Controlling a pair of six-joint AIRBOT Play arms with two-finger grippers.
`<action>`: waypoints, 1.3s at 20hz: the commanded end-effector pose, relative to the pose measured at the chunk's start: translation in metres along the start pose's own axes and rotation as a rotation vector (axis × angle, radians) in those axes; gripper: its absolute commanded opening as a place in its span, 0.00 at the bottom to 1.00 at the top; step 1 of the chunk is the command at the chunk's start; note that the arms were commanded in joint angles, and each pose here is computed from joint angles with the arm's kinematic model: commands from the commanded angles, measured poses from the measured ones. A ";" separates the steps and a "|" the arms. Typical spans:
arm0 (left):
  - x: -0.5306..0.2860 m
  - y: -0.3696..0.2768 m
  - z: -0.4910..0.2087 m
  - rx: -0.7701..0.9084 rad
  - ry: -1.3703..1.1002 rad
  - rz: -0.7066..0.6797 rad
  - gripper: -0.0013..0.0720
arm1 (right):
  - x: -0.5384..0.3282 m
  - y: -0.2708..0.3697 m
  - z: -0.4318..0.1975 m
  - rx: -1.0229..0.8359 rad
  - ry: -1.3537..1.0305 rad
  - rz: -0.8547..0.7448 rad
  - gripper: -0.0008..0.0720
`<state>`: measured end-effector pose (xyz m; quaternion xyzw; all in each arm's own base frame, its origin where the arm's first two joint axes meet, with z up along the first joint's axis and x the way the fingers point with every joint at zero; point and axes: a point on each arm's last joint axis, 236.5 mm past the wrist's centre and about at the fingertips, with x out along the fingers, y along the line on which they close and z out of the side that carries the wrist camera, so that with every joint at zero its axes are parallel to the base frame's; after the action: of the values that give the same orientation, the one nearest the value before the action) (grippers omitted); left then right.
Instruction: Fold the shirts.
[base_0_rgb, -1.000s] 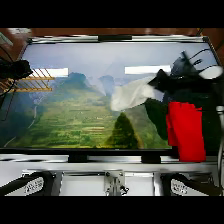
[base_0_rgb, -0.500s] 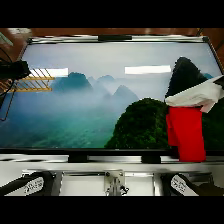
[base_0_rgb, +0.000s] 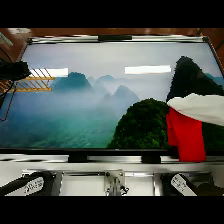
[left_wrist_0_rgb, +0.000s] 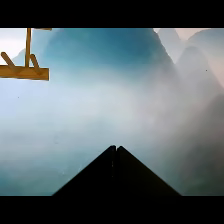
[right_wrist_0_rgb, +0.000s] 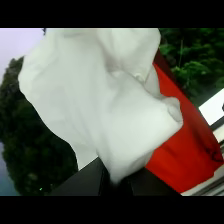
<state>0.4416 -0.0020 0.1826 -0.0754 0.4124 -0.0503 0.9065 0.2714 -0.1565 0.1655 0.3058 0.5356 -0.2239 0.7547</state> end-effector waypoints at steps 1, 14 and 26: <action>-0.001 -0.001 0.000 0.027 0.000 -0.002 0.06 | 0.017 -0.037 -0.074 0.087 0.220 -0.129 0.10; 0.000 -0.003 0.001 0.025 -0.005 -0.010 0.06 | 0.097 -0.105 -0.197 0.213 0.483 -0.345 0.88; 0.067 -0.077 -0.055 0.284 0.223 -0.045 0.06 | 0.037 0.161 -0.026 -0.423 -0.207 0.240 0.78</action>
<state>0.4479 -0.0648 0.1481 0.0109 0.4464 -0.1312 0.8851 0.2742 -0.1220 0.1223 0.1977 0.5372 -0.2073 0.7933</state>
